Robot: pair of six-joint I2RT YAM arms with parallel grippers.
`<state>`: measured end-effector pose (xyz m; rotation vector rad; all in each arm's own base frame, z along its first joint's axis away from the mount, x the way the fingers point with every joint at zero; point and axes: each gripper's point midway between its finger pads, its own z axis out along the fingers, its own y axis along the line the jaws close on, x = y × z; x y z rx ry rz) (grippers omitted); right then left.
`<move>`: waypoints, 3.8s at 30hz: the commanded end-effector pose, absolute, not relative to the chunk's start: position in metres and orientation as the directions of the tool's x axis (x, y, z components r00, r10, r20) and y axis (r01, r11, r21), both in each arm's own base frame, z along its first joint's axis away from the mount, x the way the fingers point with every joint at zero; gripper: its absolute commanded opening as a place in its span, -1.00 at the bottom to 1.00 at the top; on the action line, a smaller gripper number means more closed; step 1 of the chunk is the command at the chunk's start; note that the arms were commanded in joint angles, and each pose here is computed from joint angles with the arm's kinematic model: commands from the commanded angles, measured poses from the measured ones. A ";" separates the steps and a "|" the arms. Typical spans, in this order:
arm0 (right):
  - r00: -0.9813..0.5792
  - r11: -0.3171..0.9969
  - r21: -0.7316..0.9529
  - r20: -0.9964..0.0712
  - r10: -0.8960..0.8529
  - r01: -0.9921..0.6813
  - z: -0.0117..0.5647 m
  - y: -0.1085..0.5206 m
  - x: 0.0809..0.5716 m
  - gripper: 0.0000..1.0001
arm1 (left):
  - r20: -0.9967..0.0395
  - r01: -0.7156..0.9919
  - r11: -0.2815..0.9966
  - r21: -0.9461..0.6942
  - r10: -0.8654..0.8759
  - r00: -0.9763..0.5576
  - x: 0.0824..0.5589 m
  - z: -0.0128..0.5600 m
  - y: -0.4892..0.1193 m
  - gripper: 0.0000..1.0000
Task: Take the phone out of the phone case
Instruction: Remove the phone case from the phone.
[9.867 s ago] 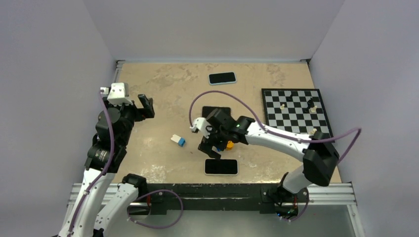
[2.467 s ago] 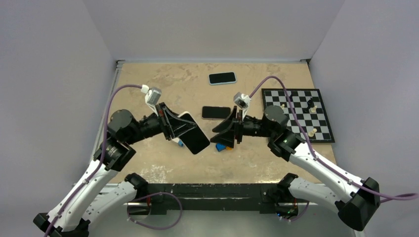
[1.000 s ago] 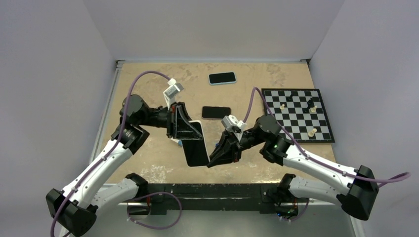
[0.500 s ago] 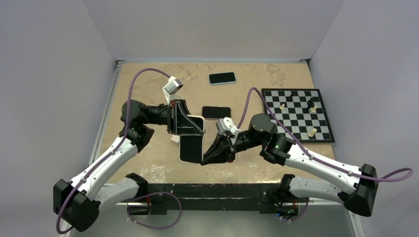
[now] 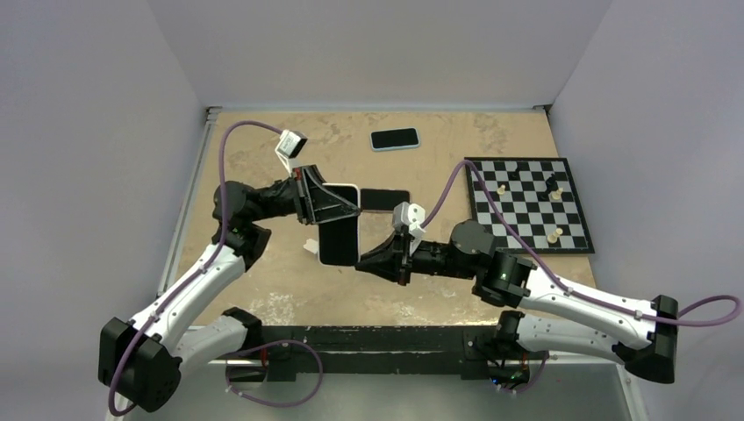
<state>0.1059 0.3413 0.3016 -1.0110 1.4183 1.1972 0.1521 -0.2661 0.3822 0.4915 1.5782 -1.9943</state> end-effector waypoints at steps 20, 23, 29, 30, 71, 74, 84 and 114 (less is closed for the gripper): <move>-0.166 0.617 0.188 -0.982 0.092 -0.764 0.330 0.310 0.181 -0.38 | -0.515 0.529 0.075 -0.846 -0.376 -0.771 0.177 0.353 -0.263 -1.00; -0.312 0.574 0.304 -0.946 0.087 -0.760 0.318 0.300 0.167 -0.32 | -0.573 0.567 0.166 -0.807 -0.456 -0.681 0.188 0.357 -0.251 -1.00; -0.534 0.200 0.554 -0.832 0.148 -0.808 0.346 0.304 0.108 -0.33 | -0.618 0.593 0.244 -0.767 -0.530 -0.581 0.196 0.365 -0.236 -1.00; -0.542 0.152 0.561 -0.827 0.152 -0.814 0.352 0.305 0.101 -0.33 | -0.617 0.590 0.250 -0.767 -0.540 -0.573 0.197 0.366 -0.234 -1.00; -0.688 0.112 0.698 -0.716 0.118 -0.707 0.306 0.334 0.116 -0.04 | -0.575 0.590 0.196 -0.783 -0.590 -0.567 0.186 0.372 -0.226 -1.00; -0.693 0.093 0.702 -0.712 0.111 -0.706 0.307 0.338 0.115 -0.06 | -0.574 0.594 0.189 -0.782 -0.588 -0.569 0.186 0.373 -0.226 -1.00; -0.700 0.087 0.706 -0.708 0.094 -0.703 0.303 0.341 0.114 -0.10 | -0.570 0.597 0.170 -0.784 -0.581 -0.582 0.186 0.373 -0.230 -1.00; -0.694 -0.128 0.682 -0.710 0.122 -0.720 0.361 0.368 0.113 -0.24 | -0.618 0.652 -0.037 -0.757 -0.283 -0.734 0.140 0.366 -0.262 -1.00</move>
